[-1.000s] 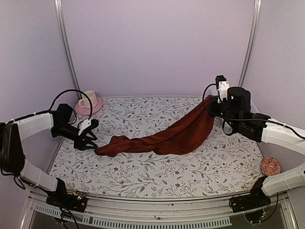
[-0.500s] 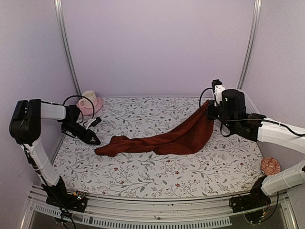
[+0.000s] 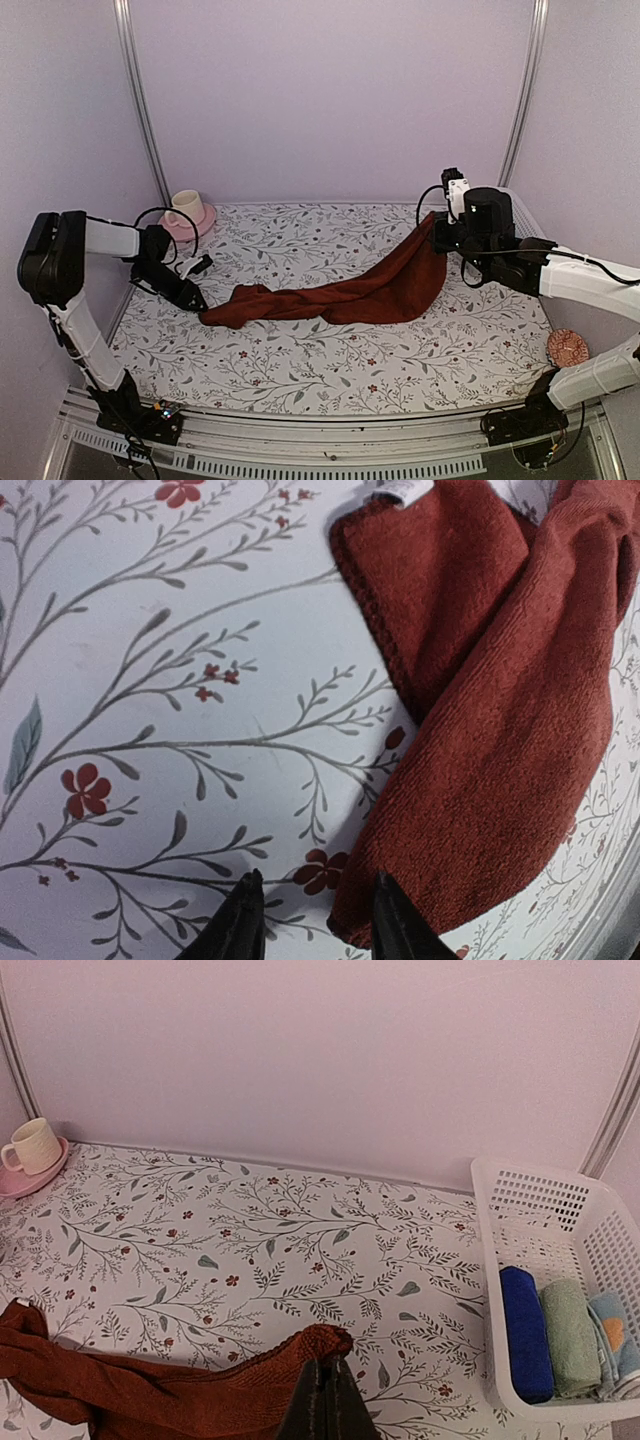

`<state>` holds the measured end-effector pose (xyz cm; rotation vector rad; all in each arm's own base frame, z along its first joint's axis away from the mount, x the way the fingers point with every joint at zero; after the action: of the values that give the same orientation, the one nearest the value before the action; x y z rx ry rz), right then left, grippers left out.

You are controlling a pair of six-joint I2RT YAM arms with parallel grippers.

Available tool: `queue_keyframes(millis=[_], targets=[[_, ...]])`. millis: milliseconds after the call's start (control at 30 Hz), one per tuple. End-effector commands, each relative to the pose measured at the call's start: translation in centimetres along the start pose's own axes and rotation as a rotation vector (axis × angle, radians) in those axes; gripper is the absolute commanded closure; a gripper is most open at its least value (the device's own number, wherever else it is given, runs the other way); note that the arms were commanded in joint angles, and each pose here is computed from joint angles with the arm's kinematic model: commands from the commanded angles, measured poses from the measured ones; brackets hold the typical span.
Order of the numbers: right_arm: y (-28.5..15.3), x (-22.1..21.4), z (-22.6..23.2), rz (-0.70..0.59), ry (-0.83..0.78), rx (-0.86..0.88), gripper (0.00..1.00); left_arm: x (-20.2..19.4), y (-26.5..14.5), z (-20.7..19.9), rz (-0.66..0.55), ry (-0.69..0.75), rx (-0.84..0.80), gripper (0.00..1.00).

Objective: Roll the towels
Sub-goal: Flatten out the towel at the center of the board.

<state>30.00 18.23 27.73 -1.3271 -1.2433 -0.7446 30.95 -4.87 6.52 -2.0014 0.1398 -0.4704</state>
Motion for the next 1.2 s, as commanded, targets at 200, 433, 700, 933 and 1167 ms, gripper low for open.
queue_keyframes(millis=[200, 433, 700, 933, 1167], targets=[[0.3, 1.0, -0.2, -0.007, 0.006, -0.02, 0.98, -2.2, 2.0, -1.8, 0.108, 0.019, -0.068, 0.6], [0.5, 0.9, -0.2, 0.001, -0.004, -0.023, 0.98, -3.7, 2.9, -2.2, 0.181, 0.052, -0.018, 0.6], [0.4, 1.5, -0.6, -0.009, -0.019, -0.054, 0.98, -4.4, 2.8, -2.9, 0.206, 0.081, -0.019, 0.93], [0.2, 2.2, -1.0, -0.021, -0.029, -0.079, 0.98, -1.1, 0.3, -3.8, 0.069, 0.121, 0.004, 1.0], [0.8, 3.3, -0.7, -0.033, -0.034, -0.075, 0.98, 5.8, -6.9, -6.0, -0.297, 0.219, 0.127, 1.0]])
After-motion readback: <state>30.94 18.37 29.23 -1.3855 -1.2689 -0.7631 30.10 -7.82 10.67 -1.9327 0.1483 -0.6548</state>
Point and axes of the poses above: each gripper's point midway between its finger pads, its own y axis out along the fingers, its own z axis along the line the jaws close on, x = y × z, the point moved 6 cm from there along -y, back along the fingers, and after that the axes turned 10 degrees about -y, right-handed, at the moved point
